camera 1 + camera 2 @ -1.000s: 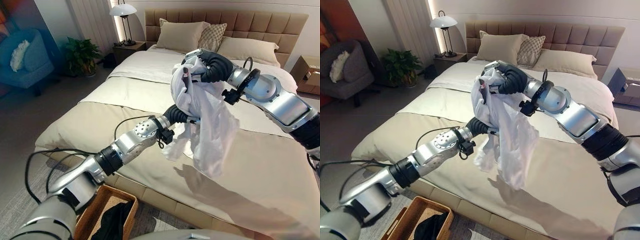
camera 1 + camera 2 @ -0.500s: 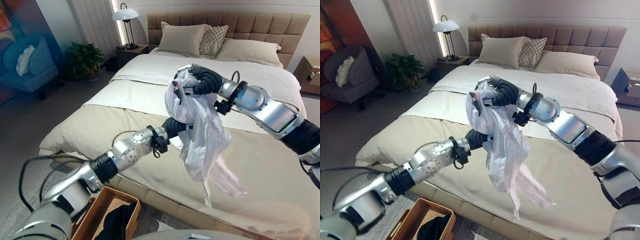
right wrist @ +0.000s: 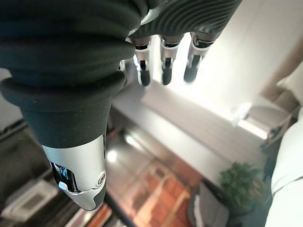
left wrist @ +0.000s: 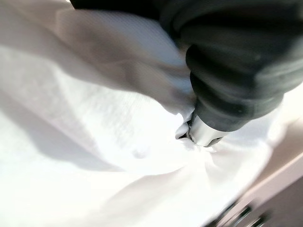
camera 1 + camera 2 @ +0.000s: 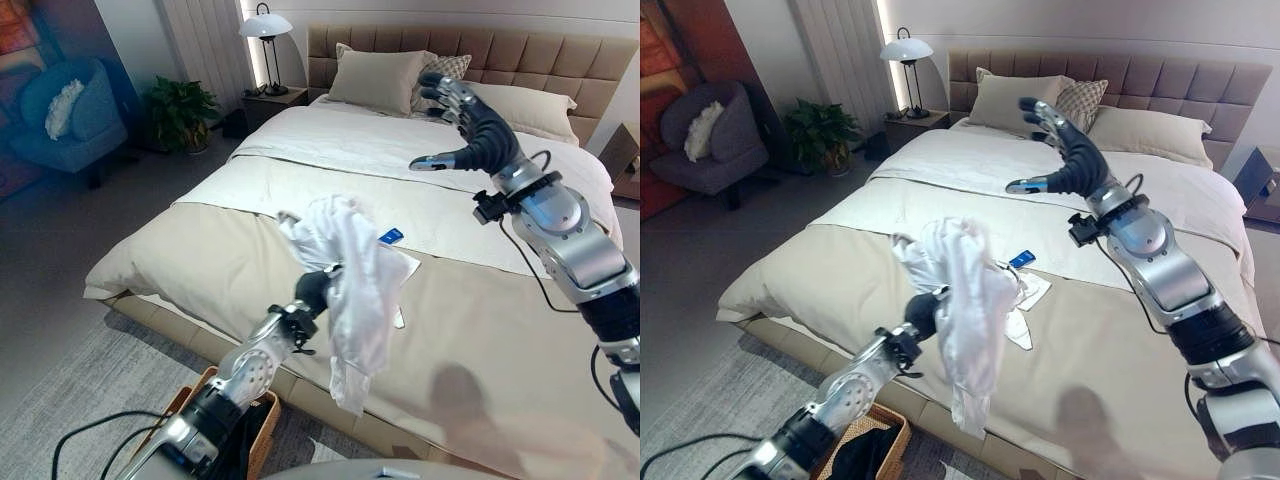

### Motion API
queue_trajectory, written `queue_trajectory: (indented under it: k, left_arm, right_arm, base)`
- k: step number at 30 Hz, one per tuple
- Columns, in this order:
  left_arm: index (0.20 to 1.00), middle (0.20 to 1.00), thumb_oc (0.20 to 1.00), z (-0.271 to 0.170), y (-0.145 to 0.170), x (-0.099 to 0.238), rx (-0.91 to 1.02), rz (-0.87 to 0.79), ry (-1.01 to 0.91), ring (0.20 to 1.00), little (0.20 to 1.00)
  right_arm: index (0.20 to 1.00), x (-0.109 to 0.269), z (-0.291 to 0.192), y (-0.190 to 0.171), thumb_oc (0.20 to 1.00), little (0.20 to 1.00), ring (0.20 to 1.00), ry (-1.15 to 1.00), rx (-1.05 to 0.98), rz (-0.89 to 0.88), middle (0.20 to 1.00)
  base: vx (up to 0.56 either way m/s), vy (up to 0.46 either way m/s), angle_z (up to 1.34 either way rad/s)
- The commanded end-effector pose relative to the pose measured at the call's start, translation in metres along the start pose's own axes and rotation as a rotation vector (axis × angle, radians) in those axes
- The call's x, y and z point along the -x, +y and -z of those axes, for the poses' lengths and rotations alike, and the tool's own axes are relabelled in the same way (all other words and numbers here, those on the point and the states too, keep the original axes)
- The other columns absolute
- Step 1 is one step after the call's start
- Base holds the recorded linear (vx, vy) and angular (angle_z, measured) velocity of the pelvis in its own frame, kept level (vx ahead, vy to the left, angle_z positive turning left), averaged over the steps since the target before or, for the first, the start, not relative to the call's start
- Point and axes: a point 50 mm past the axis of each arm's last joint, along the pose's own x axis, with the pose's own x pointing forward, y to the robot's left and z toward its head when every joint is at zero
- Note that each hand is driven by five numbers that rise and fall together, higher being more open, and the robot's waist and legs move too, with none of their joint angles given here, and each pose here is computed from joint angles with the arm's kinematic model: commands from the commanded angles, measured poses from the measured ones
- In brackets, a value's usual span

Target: Pick up clothes into the bucket

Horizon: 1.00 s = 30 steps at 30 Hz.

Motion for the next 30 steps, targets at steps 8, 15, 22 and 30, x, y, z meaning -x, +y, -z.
queue_trajectory:
  k: [8,15,22,30]
  left_arm:
    - [0.200,0.200,0.200,-0.098,0.050,0.068,-0.320,-0.285,-0.481,0.200,0.200]
    - [0.200,0.200,0.200,-0.152,0.066,0.130,-0.757,-0.607,-0.684,0.200,0.200]
    - [0.200,0.200,0.200,-0.172,0.092,0.174,-1.022,-0.870,-0.610,0.200,0.200]
    - [0.200,0.200,0.200,-0.181,0.120,0.191,-1.208,-1.048,-0.419,0.200,0.200]
  right_arm:
    - [1.000,0.064,0.047,-0.032,1.000,1.000,1.000,0.107,-0.189,0.349,1.000]
    - [1.000,0.141,0.106,-0.019,1.000,1.000,1.000,0.369,-0.307,0.567,1.000]
    - [1.000,0.205,0.154,0.006,1.000,1.000,1.000,0.653,-0.373,0.673,1.000]
    - [1.000,0.234,0.174,0.032,1.000,1.000,1.000,0.831,-0.352,0.611,1.000]
  base:
    - [0.02,0.006,0.05]
    - [-0.01,0.010,0.14]
    - [-0.07,0.014,0.11]
    - [-0.15,0.031,0.06]
